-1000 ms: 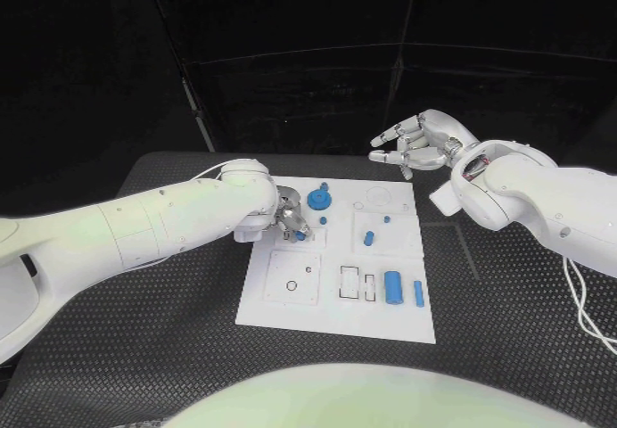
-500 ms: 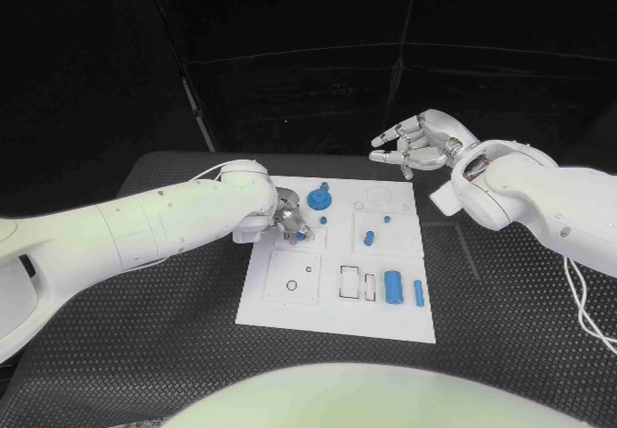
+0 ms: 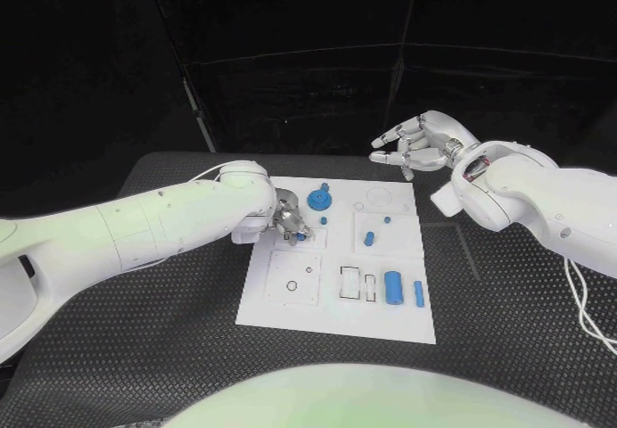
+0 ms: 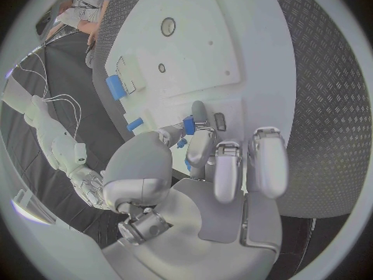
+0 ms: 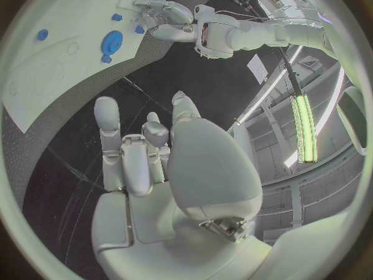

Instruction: Assemble the parts on the task board

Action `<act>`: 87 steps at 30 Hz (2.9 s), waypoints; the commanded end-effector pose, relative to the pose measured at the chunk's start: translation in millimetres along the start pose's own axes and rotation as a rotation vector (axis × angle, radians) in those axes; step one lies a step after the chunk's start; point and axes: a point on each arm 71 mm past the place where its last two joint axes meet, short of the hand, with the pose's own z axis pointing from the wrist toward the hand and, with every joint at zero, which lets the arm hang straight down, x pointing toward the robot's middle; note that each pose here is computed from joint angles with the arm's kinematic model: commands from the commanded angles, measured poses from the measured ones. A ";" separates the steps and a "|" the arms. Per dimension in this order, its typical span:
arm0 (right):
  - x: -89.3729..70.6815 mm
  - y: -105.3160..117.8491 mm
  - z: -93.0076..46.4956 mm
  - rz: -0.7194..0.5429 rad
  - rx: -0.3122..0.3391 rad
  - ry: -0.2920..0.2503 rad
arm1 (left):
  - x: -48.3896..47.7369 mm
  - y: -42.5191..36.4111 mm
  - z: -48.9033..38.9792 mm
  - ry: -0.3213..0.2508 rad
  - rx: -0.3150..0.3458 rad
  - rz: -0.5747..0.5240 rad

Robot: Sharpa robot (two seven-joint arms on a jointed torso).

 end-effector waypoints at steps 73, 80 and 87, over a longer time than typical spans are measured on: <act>2.3 -0.4 3.2 -0.001 -0.001 0.014 | -94.8 33.1 0.9 -0.102 -0.116 -0.161; 2.6 -0.4 3.4 -0.001 -0.001 0.014 | -94.1 37.3 3.5 -0.103 -0.138 -0.146; 2.9 -0.3 3.6 -0.001 -0.001 0.016 | -92.1 38.9 5.2 -0.087 -0.146 -0.136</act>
